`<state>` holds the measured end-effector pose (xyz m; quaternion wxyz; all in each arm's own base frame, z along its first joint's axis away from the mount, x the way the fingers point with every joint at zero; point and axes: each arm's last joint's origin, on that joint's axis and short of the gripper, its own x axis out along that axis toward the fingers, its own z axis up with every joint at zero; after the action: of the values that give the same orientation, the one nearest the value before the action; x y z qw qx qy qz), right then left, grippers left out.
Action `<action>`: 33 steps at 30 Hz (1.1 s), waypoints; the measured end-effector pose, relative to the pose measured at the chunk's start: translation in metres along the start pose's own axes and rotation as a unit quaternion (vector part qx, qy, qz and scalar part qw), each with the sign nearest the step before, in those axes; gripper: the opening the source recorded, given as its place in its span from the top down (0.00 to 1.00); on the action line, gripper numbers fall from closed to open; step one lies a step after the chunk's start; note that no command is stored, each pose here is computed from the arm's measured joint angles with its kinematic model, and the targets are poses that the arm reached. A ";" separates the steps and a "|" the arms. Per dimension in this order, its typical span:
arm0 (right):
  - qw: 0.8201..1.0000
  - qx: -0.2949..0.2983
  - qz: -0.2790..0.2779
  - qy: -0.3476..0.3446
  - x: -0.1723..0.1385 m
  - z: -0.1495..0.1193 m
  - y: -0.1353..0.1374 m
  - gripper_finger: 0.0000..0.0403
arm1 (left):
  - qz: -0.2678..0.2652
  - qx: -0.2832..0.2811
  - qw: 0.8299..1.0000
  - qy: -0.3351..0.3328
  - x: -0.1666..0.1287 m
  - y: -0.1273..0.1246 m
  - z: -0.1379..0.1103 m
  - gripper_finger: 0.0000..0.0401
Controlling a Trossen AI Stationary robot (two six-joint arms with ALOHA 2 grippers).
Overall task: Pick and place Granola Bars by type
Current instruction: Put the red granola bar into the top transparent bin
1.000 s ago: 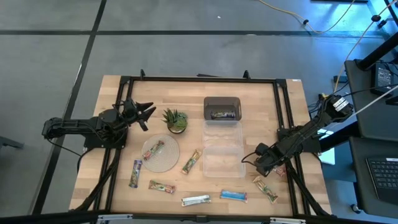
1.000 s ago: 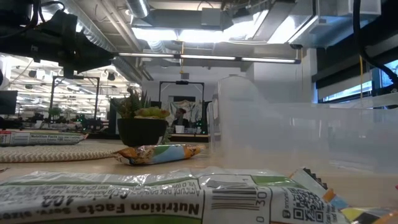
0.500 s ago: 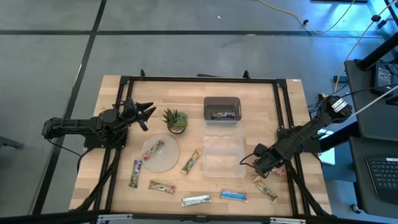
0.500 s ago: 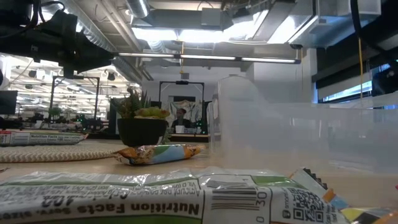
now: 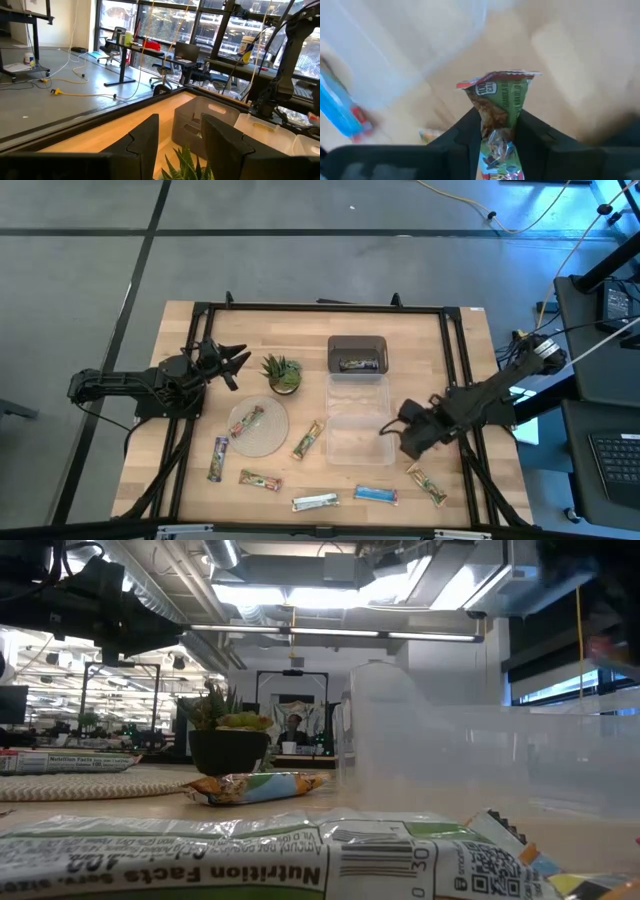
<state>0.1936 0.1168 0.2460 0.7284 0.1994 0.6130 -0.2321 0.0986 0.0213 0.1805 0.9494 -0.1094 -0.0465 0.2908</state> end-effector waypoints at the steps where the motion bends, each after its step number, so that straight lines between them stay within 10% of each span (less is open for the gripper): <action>1: 1.000 -0.007 -0.001 -0.016 -0.005 0.007 -0.001 0.74 | 0.000 0.000 1.000 0.000 0.000 0.000 0.000 0.65; 14: 0.959 -0.155 0.040 -0.233 -0.022 0.121 -0.014 0.74 | 0.000 0.000 1.000 0.000 0.000 0.000 0.000 0.65; 33: 0.968 -0.237 -0.001 -0.080 0.096 0.170 -0.006 0.74 | 0.000 0.000 1.000 0.000 0.000 0.000 0.000 0.65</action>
<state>0.3396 0.0055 0.1802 0.8014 0.0008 0.5904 -0.0962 0.0987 0.0214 0.1805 0.9493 -0.1093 -0.0463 0.2911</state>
